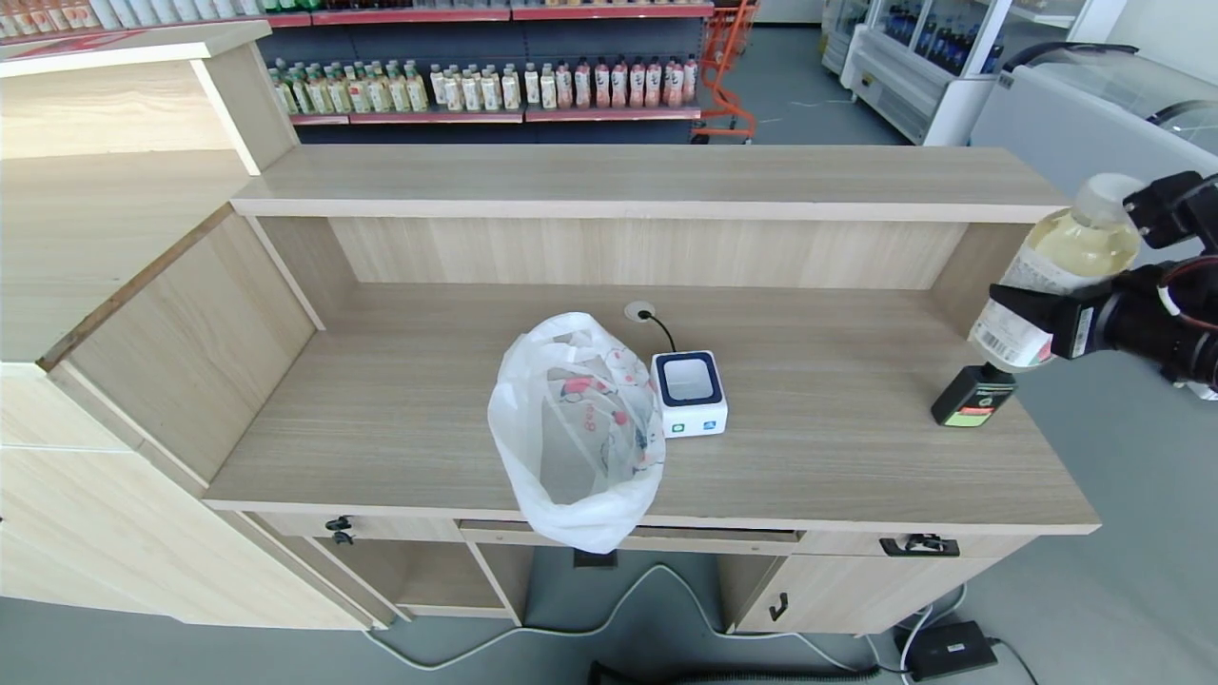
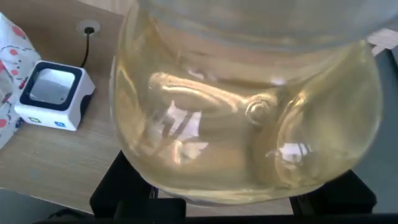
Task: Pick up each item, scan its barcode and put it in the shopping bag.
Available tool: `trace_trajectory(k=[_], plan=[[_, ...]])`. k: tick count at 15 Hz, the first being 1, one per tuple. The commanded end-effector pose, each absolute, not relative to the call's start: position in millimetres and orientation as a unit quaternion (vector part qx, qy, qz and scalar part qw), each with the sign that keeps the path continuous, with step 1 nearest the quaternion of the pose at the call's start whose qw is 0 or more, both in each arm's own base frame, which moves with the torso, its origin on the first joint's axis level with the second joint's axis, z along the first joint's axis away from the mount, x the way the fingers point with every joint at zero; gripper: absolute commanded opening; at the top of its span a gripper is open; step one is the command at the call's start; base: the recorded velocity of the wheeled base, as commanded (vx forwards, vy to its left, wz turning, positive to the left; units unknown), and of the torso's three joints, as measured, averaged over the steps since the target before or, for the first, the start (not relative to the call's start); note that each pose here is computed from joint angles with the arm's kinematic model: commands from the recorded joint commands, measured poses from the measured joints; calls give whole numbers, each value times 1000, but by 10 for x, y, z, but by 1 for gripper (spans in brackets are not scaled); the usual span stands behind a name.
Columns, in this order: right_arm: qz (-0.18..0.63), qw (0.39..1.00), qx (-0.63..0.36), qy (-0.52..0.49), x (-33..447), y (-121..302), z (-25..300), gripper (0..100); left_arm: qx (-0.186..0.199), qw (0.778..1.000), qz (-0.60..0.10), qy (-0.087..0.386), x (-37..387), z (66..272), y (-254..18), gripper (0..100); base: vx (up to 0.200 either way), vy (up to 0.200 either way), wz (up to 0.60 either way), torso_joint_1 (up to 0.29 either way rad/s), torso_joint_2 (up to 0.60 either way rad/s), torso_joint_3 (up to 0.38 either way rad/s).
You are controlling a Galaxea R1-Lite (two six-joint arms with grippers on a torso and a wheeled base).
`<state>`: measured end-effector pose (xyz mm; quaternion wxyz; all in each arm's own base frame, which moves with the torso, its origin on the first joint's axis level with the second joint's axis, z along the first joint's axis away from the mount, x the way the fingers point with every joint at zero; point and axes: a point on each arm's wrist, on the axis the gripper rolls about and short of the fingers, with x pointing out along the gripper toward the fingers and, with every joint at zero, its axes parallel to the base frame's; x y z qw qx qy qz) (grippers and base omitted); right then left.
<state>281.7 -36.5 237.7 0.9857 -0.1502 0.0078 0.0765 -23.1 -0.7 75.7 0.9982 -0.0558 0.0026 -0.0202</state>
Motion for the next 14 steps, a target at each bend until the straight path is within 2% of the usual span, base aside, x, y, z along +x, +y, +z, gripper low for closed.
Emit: trace_trajectory(k=[1, 7, 12, 14], plan=[[30, 984, -177, 0, 2774, -381, 2436, 0, -56, 998, -21, 3, -231, 757, -7, 100, 0, 0, 0, 0, 0, 0], [53, 980, -190, -23, 2879, -195, 2394, 0, -56, 998, -21, 3, -231, 757, -7, 100, 0, 0, 0, 0, 0, 0], [111, 970, -193, -99, 3184, 226, 2286, 0, -56, 998, -21, 3, -231, 757, -7, 100, 0, 0, 600, 2, 3, 3], [133, 968, -193, -96, 3308, 390, 2197, 0, -56, 998, -21, 3, -231, 757, -7, 100, 0, 0, 600, 5, 5, -2]])
